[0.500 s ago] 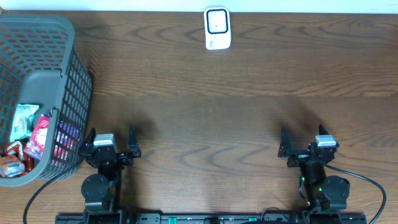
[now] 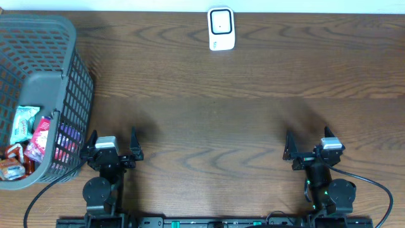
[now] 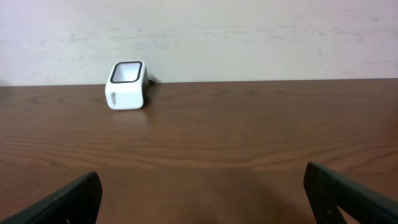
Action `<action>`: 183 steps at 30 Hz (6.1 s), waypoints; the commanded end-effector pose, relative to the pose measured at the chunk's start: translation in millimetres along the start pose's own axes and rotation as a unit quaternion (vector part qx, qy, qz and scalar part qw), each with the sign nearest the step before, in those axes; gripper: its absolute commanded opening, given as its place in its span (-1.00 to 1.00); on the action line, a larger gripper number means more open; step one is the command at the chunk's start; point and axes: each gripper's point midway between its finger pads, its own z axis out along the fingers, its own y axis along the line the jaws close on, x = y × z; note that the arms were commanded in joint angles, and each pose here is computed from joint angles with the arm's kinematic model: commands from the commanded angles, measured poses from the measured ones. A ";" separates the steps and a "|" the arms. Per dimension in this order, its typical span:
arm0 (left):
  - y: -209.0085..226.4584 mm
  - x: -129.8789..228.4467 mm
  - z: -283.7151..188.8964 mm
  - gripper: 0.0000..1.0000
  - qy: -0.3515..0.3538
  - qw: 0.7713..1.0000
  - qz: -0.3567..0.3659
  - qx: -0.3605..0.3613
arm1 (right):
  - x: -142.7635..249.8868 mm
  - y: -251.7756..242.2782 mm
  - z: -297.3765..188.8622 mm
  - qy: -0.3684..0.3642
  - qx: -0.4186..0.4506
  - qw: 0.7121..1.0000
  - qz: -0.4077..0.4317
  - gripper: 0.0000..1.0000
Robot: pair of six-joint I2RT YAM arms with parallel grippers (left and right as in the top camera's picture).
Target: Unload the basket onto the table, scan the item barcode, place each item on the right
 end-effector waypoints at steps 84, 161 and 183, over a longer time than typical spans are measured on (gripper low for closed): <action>-73.6 -196.4 -112.1 0.98 -0.279 0.810 -0.346 0.383 | 0.3 -2.2 -0.3 0.000 0.005 1.000 0.007 0.98; 191.7 115.1 14.8 0.01 0.635 0.567 -0.288 -0.439 | 0.3 -2.2 -0.3 0.000 0.005 1.000 0.007 0.98; 186.9 -193.3 52.0 -0.84 0.294 0.805 -0.376 -0.353 | 0.5 -2.2 -0.3 0.000 0.005 1.000 0.007 0.99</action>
